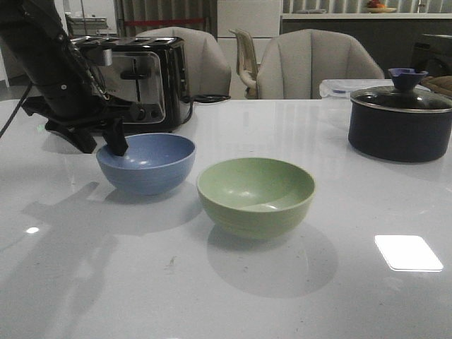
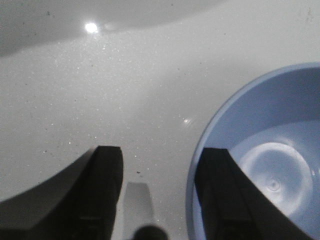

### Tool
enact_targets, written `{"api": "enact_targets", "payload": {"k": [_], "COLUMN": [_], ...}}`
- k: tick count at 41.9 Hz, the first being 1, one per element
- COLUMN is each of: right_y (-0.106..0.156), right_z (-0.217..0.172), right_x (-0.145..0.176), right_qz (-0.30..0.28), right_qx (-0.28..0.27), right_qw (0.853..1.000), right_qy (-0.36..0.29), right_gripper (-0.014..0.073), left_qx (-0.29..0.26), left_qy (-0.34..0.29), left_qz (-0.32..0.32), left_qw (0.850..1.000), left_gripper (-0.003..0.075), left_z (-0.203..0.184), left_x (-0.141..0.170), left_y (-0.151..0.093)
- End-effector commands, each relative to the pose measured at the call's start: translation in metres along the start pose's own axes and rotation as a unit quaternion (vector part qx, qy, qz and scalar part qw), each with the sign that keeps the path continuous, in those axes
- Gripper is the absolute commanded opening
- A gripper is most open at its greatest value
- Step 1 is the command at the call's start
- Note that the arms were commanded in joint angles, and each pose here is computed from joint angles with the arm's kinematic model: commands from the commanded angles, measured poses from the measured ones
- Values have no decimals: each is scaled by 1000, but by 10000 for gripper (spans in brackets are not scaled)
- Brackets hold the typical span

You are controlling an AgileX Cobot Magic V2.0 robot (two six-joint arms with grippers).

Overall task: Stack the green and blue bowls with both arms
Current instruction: 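Lower the left gripper onto the blue bowl rim and grasp it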

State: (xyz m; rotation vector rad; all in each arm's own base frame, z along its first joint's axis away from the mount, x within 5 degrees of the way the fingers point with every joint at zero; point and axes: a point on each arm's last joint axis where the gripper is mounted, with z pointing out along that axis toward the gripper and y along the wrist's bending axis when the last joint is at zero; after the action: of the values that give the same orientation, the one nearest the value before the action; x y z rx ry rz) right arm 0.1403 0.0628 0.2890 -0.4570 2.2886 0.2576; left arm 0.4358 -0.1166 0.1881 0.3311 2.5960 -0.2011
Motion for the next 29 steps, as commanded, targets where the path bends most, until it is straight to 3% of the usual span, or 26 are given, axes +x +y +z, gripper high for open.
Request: {"api": "enact_targets", "payload": {"k": [1, 20, 29], "right_y": [0, 0, 0], "right_z": [-6, -6, -6], "right_x": [-12, -12, -12], "right_qz": [-9, -9, -9], "right_qx": [3, 3, 3], "right_qw": [999, 999, 999], "right_qy": [-44, -44, -44], "right_gripper": [514, 514, 514], "left_qx": [7, 16, 22], "left_qy": [-60, -23, -5], "left_qz": [2, 8, 12], "left_qw": [998, 1000, 1000], "left_gripper": [374, 98, 102], "left_z": [-30, -29, -46], "left_x": [-21, -14, -23], "left_y": [-9, -16, -19]}}
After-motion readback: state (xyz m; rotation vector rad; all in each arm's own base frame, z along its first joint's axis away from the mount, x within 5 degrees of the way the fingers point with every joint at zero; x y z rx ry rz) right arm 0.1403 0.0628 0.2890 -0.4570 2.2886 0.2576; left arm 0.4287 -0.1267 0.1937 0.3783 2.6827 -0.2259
